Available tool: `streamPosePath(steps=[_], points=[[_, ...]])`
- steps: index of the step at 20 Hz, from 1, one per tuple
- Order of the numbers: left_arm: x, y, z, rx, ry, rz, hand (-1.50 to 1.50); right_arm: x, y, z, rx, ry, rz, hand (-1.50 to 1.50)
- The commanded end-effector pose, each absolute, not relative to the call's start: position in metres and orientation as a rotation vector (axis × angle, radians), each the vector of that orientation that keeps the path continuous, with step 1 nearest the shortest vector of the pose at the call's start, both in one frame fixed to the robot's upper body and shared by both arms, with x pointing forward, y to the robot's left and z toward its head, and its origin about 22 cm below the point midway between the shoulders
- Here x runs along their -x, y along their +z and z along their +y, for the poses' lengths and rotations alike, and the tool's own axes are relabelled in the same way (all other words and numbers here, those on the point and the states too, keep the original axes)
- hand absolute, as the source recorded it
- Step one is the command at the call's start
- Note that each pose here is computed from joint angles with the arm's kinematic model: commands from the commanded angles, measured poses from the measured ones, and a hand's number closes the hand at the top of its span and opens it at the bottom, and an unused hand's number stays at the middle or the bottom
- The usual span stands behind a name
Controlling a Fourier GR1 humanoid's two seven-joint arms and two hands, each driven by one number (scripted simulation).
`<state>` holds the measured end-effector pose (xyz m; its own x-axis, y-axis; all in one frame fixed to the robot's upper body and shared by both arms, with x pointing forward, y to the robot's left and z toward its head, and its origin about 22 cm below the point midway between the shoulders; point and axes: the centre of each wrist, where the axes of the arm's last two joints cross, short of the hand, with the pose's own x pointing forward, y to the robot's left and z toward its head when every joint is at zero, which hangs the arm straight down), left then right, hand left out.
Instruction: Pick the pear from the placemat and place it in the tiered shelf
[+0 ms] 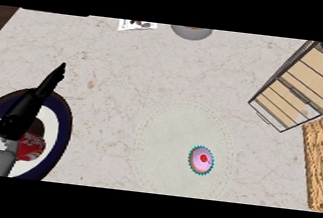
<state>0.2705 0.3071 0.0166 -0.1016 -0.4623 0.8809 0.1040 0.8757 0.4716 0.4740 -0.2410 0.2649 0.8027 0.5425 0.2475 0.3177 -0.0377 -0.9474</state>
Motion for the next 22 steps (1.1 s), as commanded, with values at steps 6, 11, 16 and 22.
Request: streamPosePath(steps=[6, 11, 16, 22], points=[[-0.266, 0.007, 0.307, -0.277, -0.481, -1.564, 0.00, -0.462, 0.199, -0.283, 1.549, -0.006, -0.605, 1.50], [-0.260, 0.009, 0.318, -0.280, -0.448, -1.577, 0.00, -0.455, 0.221, -0.278, 1.568, -0.077, -0.816, -1.50], [-0.267, 0.024, 0.321, -0.311, -0.475, -1.563, 0.00, -0.440, 0.246, -0.274, 1.684, -0.255, -1.061, -1.50], [-0.251, 0.006, 0.318, -0.302, -0.432, -1.549, 0.00, -0.407, 0.291, -0.282, 1.764, -0.530, -1.064, -1.50]])
